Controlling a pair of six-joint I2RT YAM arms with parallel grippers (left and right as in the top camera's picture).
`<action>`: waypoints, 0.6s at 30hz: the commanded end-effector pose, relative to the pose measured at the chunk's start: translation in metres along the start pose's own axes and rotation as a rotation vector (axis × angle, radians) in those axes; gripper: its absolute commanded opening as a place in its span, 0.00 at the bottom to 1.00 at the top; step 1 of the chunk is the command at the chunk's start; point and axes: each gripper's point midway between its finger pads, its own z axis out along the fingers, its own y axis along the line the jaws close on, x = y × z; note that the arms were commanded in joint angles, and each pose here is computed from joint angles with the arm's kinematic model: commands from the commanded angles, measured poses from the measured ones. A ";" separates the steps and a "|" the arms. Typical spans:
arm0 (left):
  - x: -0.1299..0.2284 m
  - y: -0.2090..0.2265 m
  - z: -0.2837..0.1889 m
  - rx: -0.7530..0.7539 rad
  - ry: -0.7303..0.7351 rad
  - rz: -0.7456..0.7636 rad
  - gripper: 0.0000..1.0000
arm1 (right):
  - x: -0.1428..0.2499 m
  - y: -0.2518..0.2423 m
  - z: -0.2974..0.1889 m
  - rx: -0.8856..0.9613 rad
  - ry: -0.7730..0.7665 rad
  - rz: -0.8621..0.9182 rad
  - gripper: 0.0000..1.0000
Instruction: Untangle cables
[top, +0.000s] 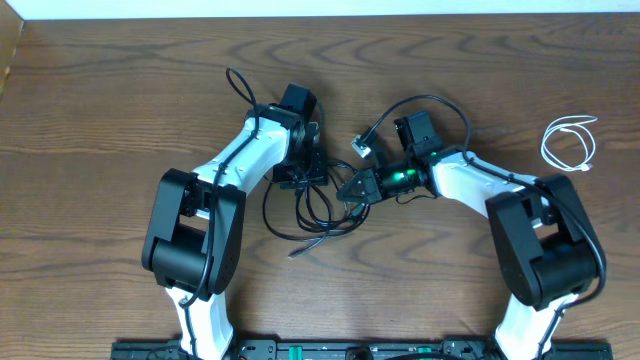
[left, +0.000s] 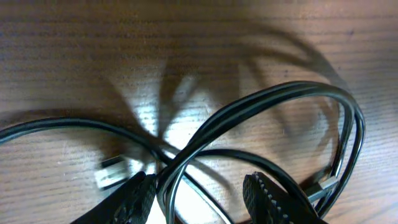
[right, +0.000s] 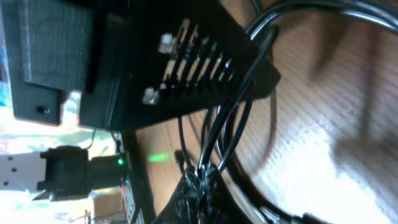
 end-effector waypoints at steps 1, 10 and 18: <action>-0.001 0.003 0.002 -0.001 -0.005 -0.023 0.51 | 0.010 0.000 0.009 -0.103 0.040 0.057 0.01; -0.001 -0.004 0.002 0.039 0.001 -0.021 0.51 | 0.012 -0.006 0.022 -0.246 0.053 0.049 0.20; -0.001 -0.004 0.002 0.038 0.003 -0.021 0.51 | 0.004 -0.013 0.024 -0.201 0.022 0.034 0.28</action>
